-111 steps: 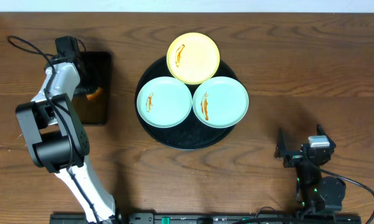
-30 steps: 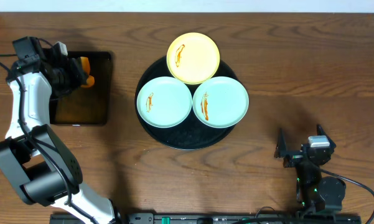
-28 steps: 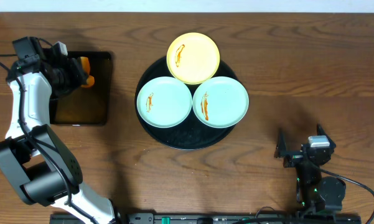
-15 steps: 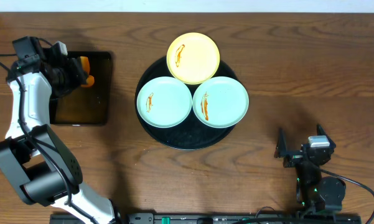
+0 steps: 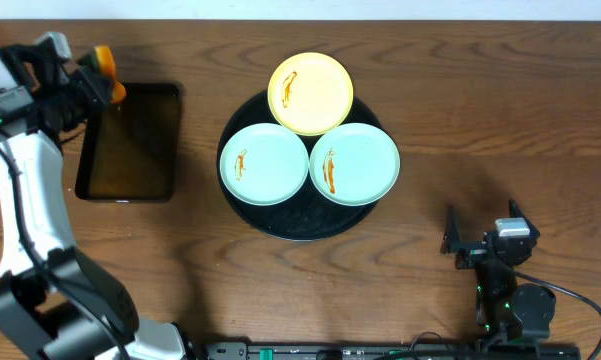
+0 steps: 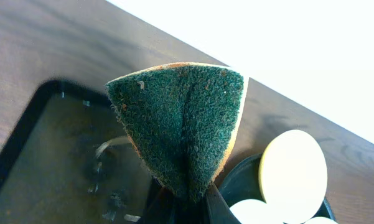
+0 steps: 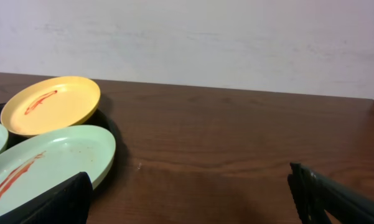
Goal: Clean dirty plates on tray and stack at the side
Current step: 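Lift the sponge out of the water with the left gripper, then raise the sponge above the tray's far edge with the left gripper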
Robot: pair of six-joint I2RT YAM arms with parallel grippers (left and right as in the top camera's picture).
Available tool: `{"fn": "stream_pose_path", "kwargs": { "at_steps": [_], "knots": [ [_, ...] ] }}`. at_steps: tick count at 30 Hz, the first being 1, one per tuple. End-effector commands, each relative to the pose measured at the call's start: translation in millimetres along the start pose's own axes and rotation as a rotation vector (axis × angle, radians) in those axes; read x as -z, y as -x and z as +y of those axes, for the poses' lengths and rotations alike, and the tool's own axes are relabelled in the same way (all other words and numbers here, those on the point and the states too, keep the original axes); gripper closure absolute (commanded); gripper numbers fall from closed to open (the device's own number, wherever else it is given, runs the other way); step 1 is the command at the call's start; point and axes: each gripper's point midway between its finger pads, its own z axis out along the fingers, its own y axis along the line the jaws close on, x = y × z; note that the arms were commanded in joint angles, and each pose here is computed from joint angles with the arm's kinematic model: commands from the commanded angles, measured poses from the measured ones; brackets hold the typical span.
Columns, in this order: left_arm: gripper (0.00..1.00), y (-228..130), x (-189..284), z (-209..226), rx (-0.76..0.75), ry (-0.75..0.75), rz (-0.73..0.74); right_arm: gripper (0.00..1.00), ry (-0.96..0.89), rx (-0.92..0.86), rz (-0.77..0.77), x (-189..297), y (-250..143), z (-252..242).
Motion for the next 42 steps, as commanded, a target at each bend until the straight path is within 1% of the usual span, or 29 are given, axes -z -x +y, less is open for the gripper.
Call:
{"fn": "stream_pose_path", "kwargs": {
  "at_steps": [1, 2, 3, 5, 6, 7, 8, 11, 15, 17, 19, 21, 23, 24, 25, 28, 29, 31, 32, 33, 35, 38, 40, 42],
  "knots": [
    [0.93, -19.2, -21.6, 17.0, 0.012, 0.04, 0.06, 0.01, 0.005, 0.009, 0.0, 0.1, -0.5, 1.7],
    [0.93, -39.5, -38.1, 39.2, 0.043, 0.097, 0.112, 0.01, 0.005, 0.009, 0.0, 0.1, -0.5, 1.7],
    [0.93, -50.8, -46.4, 49.3, 0.061, 0.116, 0.142, 0.01, 0.005, 0.009, 0.0, 0.1, -0.5, 1.7],
    [0.93, -79.1, -66.8, 64.9, 0.123, 0.11, 0.226, 0.01, 0.005, 0.009, 0.0, 0.1, -0.5, 1.7],
    [0.93, -89.8, -74.5, 64.1, 0.15, 0.072, 0.261, 0.01, 0.005, 0.009, 0.0, 0.1, -0.5, 1.7],
    [0.93, -97.2, -80.5, 56.8, 0.176, -0.003, 0.287, 0.01, 0.005, 0.009, 0.0, 0.1, -0.5, 1.7],
    [0.93, -98.1, -81.4, 50.1, 0.188, -0.052, 0.293, 0.01, 0.005, 0.009, 0.0, 0.1, -0.5, 1.7],
    [0.93, -84.8, -74.4, 40.0, 0.178, -0.104, 0.26, 0.01, 0.005, 0.009, 0.0, 0.1, -0.5, 1.7],
    [0.93, -36.4, -38.2, 24.5, 0.14, -0.096, 0.118, 0.01, 0.005, 0.009, 0.0, 0.1, -0.5, 1.7],
    [0.93, -12.3, -14.9, 9.6, 0.111, -0.105, 0.034, 0.01, 0.005, 0.009, 0.0, 0.1, -0.5, 1.7],
    [0.92, -1.6, 0.9, -2.1, 0.078, -0.105, -0.008, 0.01, 0.005, 0.009, 0.0, 0.1, -0.5, 1.7],
    [0.92, -2.9, 2.1, 1.7, 0.073, -0.037, -0.01, 0.01, 0.005, 0.009, 0.0, 0.1, -0.5, 1.7],
    [0.93, -23.0, -11.0, 35.2, 0.086, 0.169, 0.041, 0.01, 0.005, 0.009, 0.0, 0.1, -0.5, 1.7],
    [0.93, -35.1, -19.9, 50.5, 0.096, 0.239, 0.073, 0.01, 0.005, 0.009, 0.0, 0.1, -0.5, 1.7],
    [0.93, -48.9, -31.6, 63.0, 0.104, 0.279, 0.113, 0.01, 0.005, 0.009, 0.0, 0.1, -0.5, 1.7],
    [0.93, -85.6, -62.1, 88.3, 0.133, 0.306, 0.23, 0.01, 0.005, 0.009, 0.0, 0.1, -0.5, 1.7],
    [0.93, -106.5, -74.7, 94.6, 0.171, 0.282, 0.297, 0.01, 0.005, 0.009, 0.0, 0.1, -0.5, 1.7],
    [0.93, -111.8, -78.2, 88.1, 0.193, 0.227, 0.318, 0.01, 0.005, 0.009, 0.0, 0.1, -0.5, 1.7],
    [0.93, -108.8, -77.2, 83.2, 0.194, 0.204, 0.312, 0.01, 0.005, 0.009, 0.0, 0.1, -0.5, 1.7],
    [0.92, -96.9, -71.9, 71.8, 0.192, 0.169, 0.284, 0.01, 0.005, 0.009, 0.0, 0.1, -0.5, 1.7],
    [0.92, -77.7, -60.4, 57.7, 0.182, 0.145, 0.233, 0.01, 0.005, 0.009, 0.0, 0.1, -0.5, 1.7],
    [0.93, -44.4, -31.5, 33.0, 0.125, 0.123, 0.126, 0.01, 0.005, 0.009, 0.0, 0.1, -0.5, 1.7],
    [0.93, -30.3, -16.5, 19.0, 0.091, 0.11, 0.075, 0.01, 0.005, 0.009, 0.0, 0.1, -0.5, 1.6],
    [0.92, -25.7, -10.7, 17.5, 0.052, 0.126, 0.057, 0.01, 0.005, 0.009, 0.0, 0.1, -0.5, 1.7]
  ]
}}
